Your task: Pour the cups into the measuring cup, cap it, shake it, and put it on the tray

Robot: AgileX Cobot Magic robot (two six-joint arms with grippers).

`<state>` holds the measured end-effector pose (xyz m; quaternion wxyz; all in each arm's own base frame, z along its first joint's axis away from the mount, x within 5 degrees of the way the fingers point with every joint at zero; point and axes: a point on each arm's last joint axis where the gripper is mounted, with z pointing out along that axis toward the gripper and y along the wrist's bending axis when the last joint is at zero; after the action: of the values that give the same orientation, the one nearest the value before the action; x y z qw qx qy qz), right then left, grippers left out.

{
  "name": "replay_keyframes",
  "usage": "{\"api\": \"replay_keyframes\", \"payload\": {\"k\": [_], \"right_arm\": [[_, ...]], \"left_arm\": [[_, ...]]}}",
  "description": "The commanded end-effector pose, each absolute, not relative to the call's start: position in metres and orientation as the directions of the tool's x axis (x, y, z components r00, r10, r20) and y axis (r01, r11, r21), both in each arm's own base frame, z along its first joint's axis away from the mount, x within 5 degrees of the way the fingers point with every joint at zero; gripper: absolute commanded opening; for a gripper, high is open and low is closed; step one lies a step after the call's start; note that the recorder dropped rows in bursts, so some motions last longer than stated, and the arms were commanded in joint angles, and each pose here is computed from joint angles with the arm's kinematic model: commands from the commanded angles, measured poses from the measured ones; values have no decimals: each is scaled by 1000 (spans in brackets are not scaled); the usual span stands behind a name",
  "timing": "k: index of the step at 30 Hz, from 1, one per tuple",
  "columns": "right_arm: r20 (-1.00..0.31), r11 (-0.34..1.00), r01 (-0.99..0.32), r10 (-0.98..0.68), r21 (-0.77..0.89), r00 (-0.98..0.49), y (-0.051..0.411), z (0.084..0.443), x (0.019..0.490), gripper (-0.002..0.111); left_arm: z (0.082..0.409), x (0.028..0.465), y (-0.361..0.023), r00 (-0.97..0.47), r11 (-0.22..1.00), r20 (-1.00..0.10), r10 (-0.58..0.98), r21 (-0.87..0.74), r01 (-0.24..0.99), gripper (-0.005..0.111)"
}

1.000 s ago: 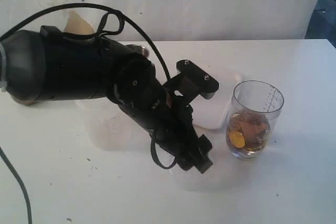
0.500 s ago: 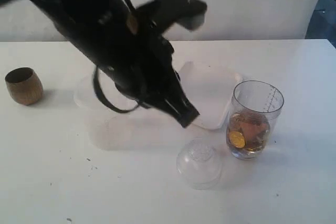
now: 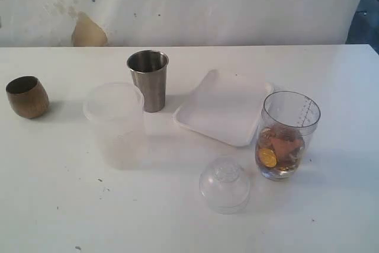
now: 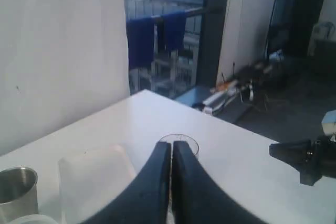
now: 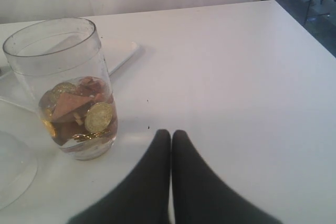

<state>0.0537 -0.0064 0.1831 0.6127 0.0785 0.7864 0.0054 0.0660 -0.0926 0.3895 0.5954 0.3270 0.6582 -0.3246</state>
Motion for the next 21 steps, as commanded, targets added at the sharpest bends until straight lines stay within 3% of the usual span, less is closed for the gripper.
{"api": "replay_keyframes", "payload": {"k": [1,7,21], "right_arm": [[-964,988,111,129,106,-232,-6,183,53,0],[-964,988,111,129,106,-232,-6,183,53,0],[-964,988,111,129,106,-232,-6,183,53,0]], "left_arm": [[354,51,-73,-56,576,-998,-35,-65,815,1],[324,47,-67,-80,578,-997,-2,-67,813,1],[304,52,-68,-88,613,-996,32,-50,789,1]]}}
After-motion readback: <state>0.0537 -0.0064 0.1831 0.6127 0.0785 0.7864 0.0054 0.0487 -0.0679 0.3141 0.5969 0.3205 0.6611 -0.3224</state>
